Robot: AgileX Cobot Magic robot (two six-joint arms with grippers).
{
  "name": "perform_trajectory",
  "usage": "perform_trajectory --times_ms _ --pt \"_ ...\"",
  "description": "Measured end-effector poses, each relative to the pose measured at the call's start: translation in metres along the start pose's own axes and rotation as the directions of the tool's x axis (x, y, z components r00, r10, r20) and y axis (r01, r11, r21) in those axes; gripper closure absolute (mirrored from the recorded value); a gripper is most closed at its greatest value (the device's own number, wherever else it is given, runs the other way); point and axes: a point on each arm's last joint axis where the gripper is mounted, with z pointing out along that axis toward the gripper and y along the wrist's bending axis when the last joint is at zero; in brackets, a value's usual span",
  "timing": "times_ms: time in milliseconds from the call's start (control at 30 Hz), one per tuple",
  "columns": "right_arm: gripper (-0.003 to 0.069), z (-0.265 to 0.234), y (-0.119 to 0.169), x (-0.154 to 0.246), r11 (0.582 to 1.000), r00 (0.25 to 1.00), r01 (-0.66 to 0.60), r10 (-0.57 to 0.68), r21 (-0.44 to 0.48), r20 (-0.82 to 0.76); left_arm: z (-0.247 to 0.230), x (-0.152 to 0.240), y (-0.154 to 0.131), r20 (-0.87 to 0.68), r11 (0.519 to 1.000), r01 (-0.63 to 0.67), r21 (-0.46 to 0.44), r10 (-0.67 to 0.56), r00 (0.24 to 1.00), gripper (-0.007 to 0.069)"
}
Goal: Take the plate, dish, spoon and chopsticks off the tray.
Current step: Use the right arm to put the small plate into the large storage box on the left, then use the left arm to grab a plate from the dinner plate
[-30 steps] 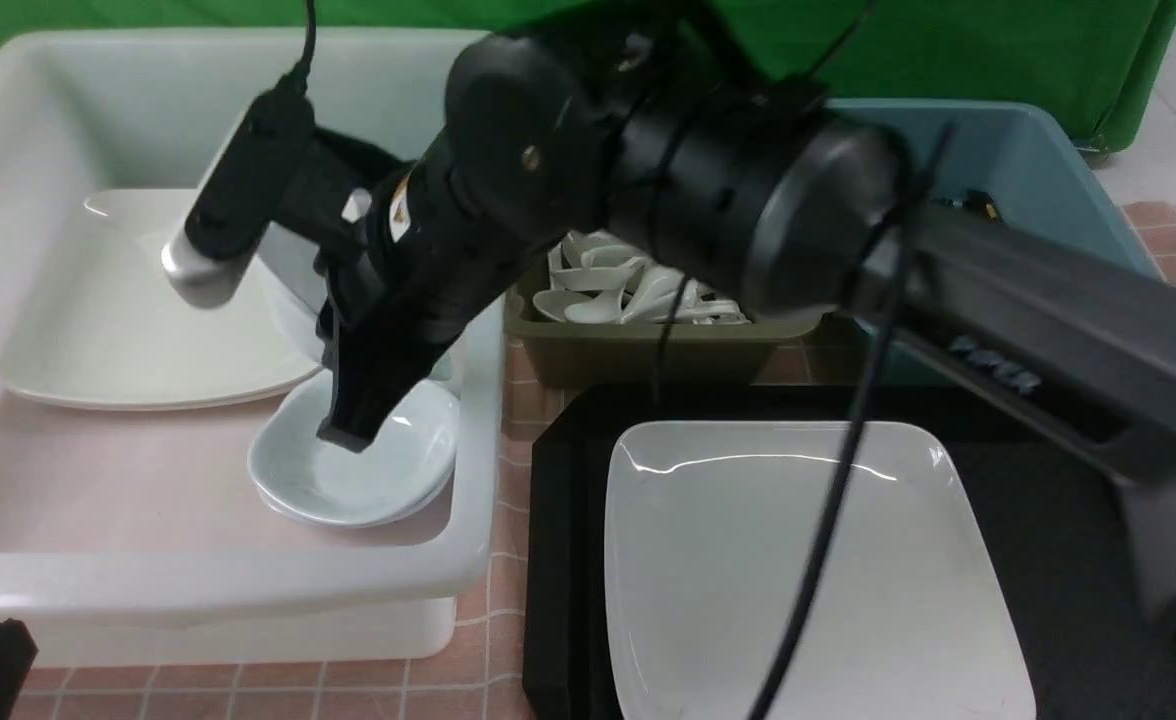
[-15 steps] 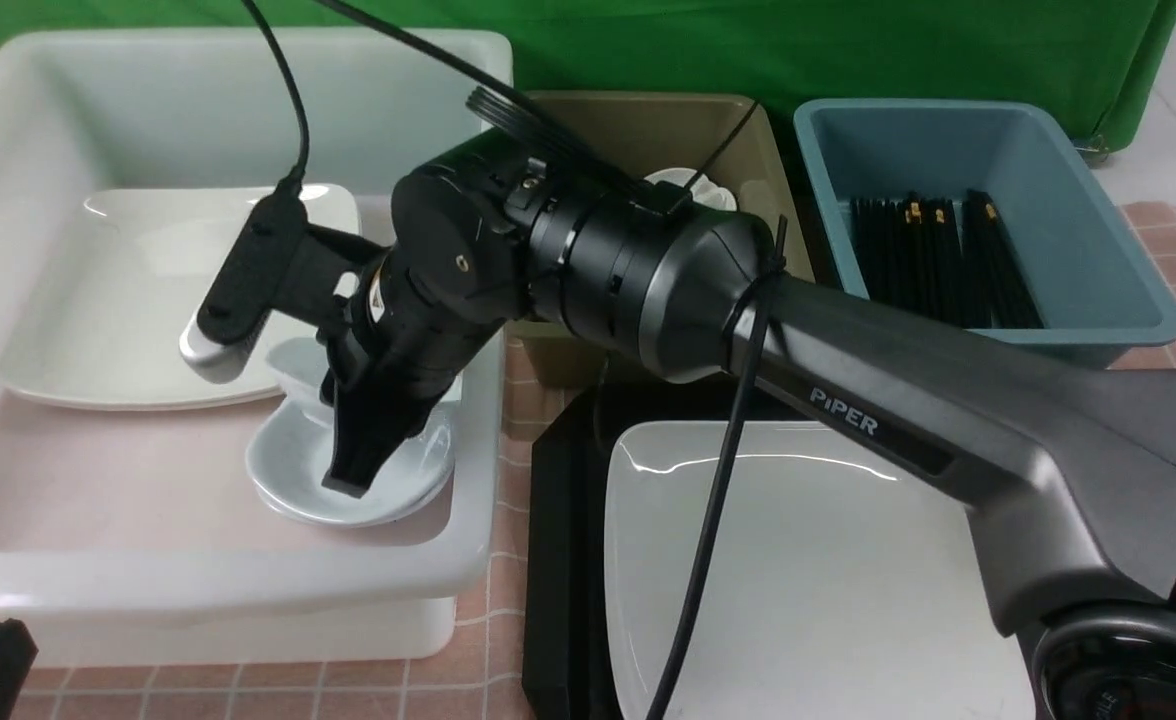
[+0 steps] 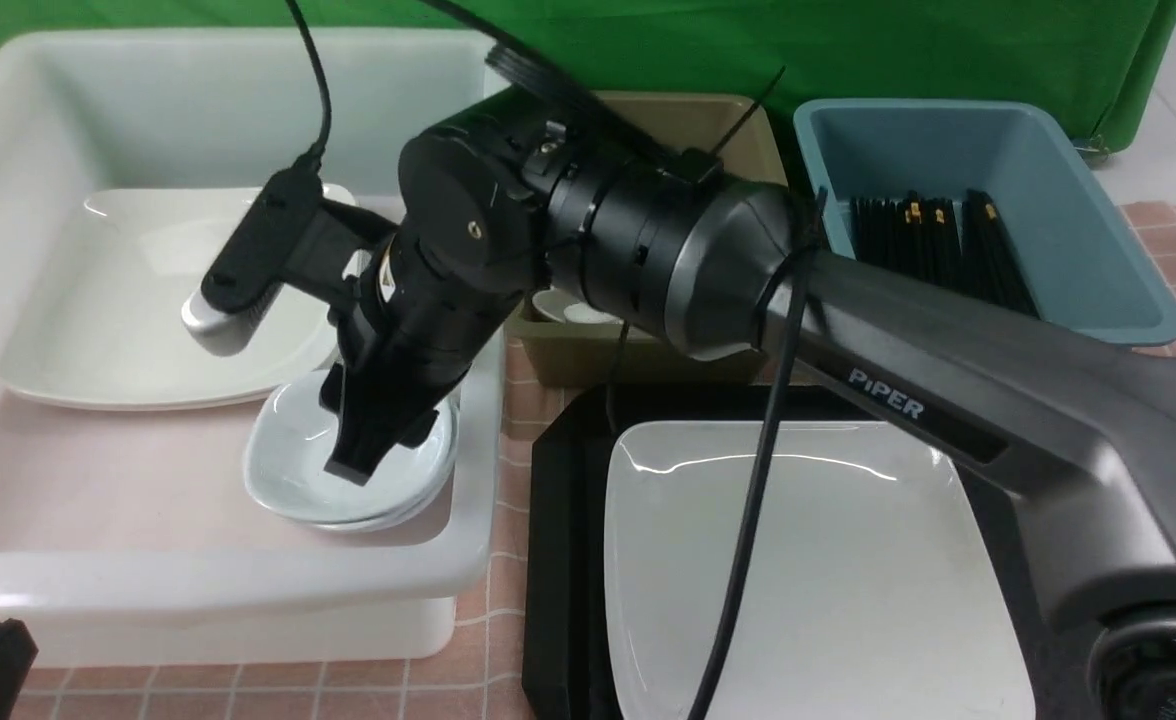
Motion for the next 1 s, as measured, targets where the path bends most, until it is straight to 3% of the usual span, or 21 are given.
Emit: perform_trajectory --times_ms 233,367,433,467,533,733,800,1000 --pt "0.0285 -0.076 0.002 -0.001 1.000 1.000 0.000 0.000 -0.015 -0.031 0.000 0.000 0.000 0.000 1.000 0.005 0.001 -0.005 1.000 0.0604" --pt "0.0439 -0.141 0.003 0.004 0.999 0.999 -0.010 0.011 0.032 -0.034 0.000 0.000 0.000 -0.001 1.000 0.000 0.000 0.000 1.000 0.0604" --pt "0.0540 -0.178 -0.001 0.007 0.991 0.999 -0.052 0.051 0.121 0.011 0.000 0.000 0.000 -0.001 1.000 -0.001 0.000 0.001 1.000 0.0604" --pt "0.0550 -0.178 -0.001 0.007 0.991 0.999 -0.052 0.051 0.121 0.011 0.000 0.000 0.000 -0.001 1.000 -0.001 0.000 0.001 1.000 0.0604" --pt "0.0627 -0.222 -0.006 0.014 0.966 0.992 -0.115 0.101 0.231 0.073 0.000 0.000 0.000 -0.001 1.000 -0.001 0.000 0.001 1.000 0.0604" --pt "0.0629 -0.309 0.003 0.040 0.923 0.959 -0.232 0.164 0.308 0.230 0.000 0.000 0.000 -0.001 1.000 -0.001 0.000 0.001 1.000 0.0604" --pt "0.0629 -0.342 0.016 0.066 0.909 0.940 -0.286 0.204 0.303 0.275 0.000 0.000 0.000 -0.001 1.000 0.004 0.001 -0.004 1.000 0.0604" --pt "0.0629 -0.376 0.050 0.138 0.891 0.918 -0.356 0.277 0.281 0.284 0.000 0.000 0.000 -0.002 1.000 0.004 0.001 -0.004 1.000 0.0604"
